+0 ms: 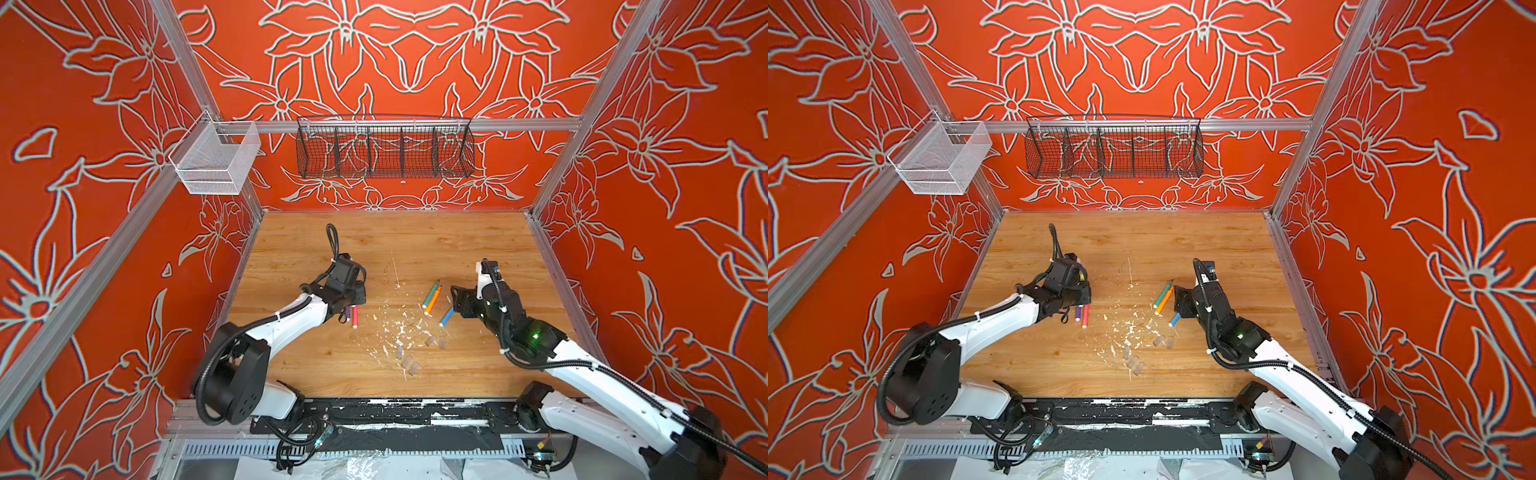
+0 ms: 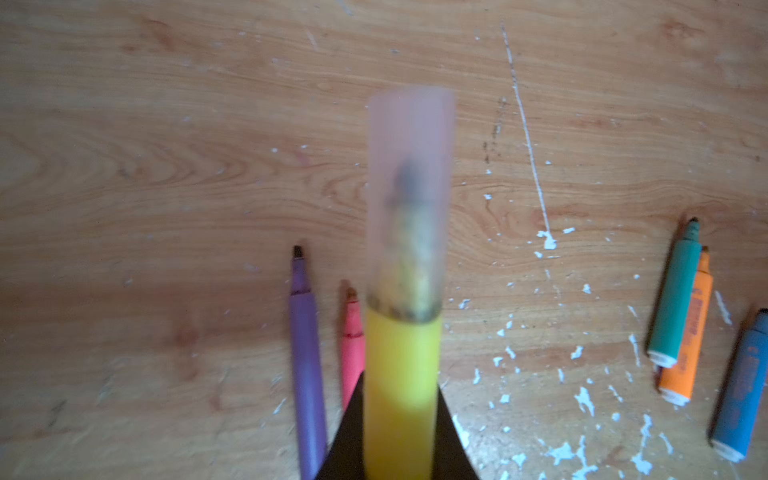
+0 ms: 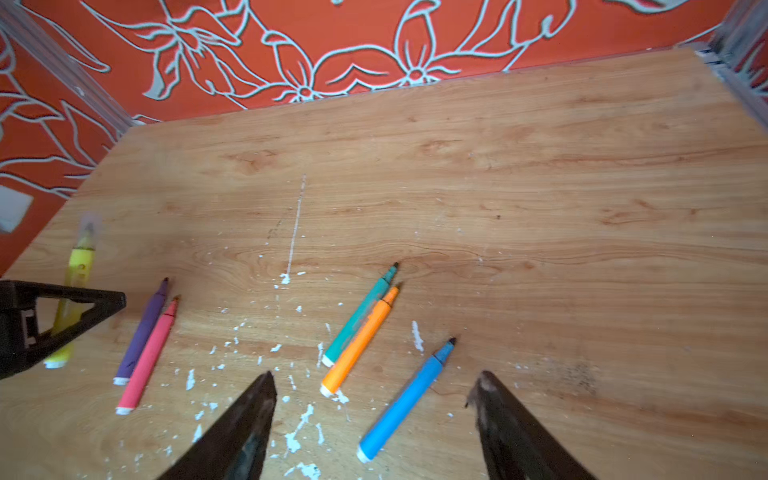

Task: Insert the pens into the pen caps
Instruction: 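Open the right gripper and draw it back while the left gripper lowers the marker, then lay the capped yellow marker on the table and open the left gripper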

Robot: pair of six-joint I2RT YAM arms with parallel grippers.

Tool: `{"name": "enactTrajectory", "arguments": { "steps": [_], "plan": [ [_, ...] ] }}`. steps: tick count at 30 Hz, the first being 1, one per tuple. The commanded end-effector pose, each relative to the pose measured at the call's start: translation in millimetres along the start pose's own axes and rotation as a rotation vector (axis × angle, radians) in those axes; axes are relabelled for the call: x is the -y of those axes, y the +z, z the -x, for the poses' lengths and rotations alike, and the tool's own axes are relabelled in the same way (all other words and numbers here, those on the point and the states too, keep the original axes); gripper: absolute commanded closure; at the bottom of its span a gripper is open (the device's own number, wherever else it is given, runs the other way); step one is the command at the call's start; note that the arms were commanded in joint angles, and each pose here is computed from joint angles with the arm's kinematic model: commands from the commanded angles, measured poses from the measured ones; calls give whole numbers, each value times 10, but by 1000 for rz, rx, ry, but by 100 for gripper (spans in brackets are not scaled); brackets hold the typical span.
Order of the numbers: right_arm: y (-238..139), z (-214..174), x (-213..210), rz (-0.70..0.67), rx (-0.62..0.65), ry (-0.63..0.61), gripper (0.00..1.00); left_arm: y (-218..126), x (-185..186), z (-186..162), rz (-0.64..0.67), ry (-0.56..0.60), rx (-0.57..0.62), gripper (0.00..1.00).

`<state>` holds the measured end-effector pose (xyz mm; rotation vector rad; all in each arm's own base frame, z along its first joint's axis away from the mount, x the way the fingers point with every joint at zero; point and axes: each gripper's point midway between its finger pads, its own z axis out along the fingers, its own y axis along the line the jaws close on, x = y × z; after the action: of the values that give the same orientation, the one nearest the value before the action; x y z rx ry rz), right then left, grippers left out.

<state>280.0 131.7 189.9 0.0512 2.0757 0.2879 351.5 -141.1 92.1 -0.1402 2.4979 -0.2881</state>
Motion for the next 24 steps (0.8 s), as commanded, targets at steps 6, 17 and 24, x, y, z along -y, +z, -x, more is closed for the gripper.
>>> {"name": "enactTrajectory", "arguments": {
  "steps": [6, 17, 24],
  "plan": [
    [119, -154, 649, -240, -26, -29, 21, 308, 238, -214, -18, -8, -275, 100],
    [121, -247, 1113, -412, 16, 63, 24, 644, 274, -278, 43, 28, -379, 100],
    [146, -266, 1090, -391, 21, 74, 22, 754, 339, -419, 27, 35, -457, 100]
  ]
}}
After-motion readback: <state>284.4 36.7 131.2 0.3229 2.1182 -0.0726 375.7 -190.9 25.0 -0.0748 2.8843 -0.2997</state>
